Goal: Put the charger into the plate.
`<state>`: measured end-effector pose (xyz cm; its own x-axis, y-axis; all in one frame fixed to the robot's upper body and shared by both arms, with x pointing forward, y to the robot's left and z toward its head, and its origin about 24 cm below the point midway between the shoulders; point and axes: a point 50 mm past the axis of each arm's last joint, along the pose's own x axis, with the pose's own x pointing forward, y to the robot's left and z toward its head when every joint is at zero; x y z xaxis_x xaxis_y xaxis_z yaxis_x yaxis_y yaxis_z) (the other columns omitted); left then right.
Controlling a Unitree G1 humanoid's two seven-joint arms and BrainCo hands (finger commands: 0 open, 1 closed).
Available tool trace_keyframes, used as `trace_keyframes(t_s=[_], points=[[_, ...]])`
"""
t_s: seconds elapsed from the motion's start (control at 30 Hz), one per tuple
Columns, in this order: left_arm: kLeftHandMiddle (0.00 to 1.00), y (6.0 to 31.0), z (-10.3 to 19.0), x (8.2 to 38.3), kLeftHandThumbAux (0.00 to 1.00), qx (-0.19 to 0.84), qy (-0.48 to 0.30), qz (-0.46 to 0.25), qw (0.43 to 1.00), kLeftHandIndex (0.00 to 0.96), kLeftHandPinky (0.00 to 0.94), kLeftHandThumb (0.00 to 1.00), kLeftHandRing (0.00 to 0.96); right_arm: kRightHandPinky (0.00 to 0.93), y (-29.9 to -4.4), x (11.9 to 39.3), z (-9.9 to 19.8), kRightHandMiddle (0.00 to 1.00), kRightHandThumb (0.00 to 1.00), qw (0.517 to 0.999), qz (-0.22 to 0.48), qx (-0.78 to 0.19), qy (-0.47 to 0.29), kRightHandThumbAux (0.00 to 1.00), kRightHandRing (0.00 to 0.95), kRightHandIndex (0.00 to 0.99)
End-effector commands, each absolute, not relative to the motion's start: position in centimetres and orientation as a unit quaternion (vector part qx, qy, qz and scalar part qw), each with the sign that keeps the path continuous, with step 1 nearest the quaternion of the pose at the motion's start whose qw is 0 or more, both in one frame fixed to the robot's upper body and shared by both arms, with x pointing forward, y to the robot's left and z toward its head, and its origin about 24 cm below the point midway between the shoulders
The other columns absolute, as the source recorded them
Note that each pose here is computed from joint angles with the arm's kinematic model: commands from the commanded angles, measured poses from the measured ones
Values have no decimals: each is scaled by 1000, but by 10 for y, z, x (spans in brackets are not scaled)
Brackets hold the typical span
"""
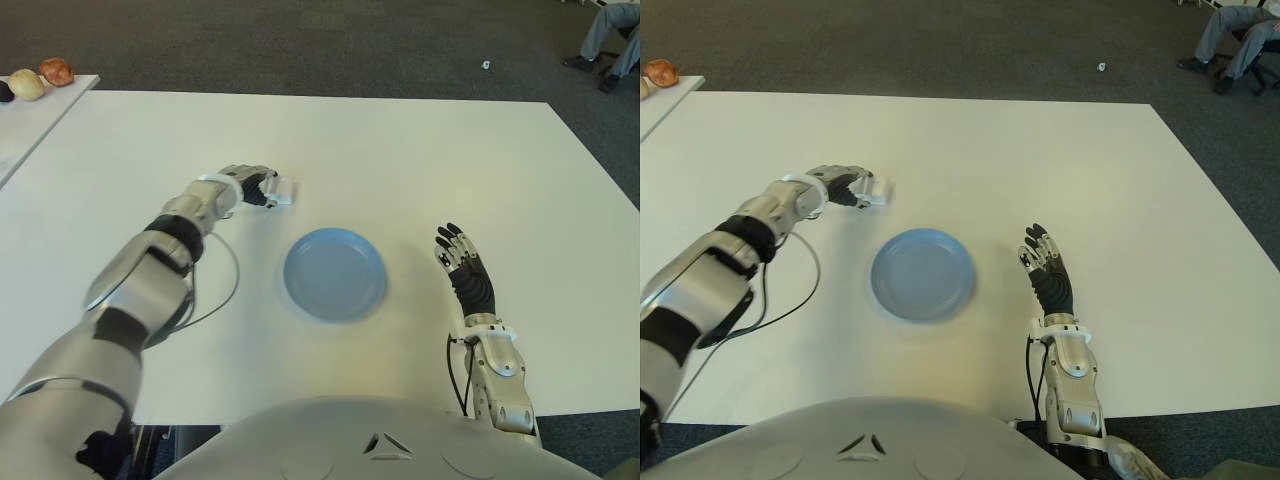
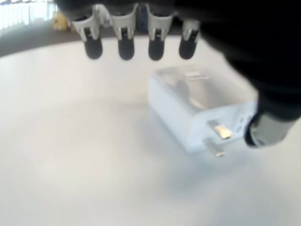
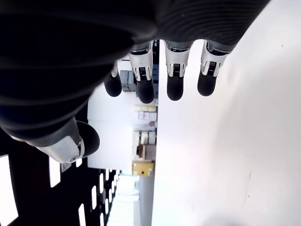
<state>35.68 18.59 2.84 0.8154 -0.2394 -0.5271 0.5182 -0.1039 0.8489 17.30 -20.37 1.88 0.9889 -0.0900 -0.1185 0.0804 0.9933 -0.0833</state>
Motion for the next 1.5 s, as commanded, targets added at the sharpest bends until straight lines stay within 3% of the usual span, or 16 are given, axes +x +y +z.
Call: trace_keyframes(t_s=[0.03,0.37,0.73,1.03,1.5], points=[[0,202,38,337,427,690,114,-362,616,0,37,0,0,50,-205,174,19,128,0,996,-43,-32,68,514,86,43],[12,211,96,311,425,687,91,-437,573,12,99,0,28,52,-206,178,20,123,0,996,-44,-26,68,525,84,41],[54,205,137,287,451,708,82,-455,534,20,133,0,74,48,-206,182,20,123,0,996,-43,-21,71,534,85,34],[107,207,141,285,468,718,72,-448,528,21,164,0,123,49,-206,185,21,113,0,996,-39,-16,72,550,77,26],[88,207,138,287,520,721,20,-417,552,0,104,0,104,58,-205,185,21,107,0,996,-41,-25,78,595,85,11]])
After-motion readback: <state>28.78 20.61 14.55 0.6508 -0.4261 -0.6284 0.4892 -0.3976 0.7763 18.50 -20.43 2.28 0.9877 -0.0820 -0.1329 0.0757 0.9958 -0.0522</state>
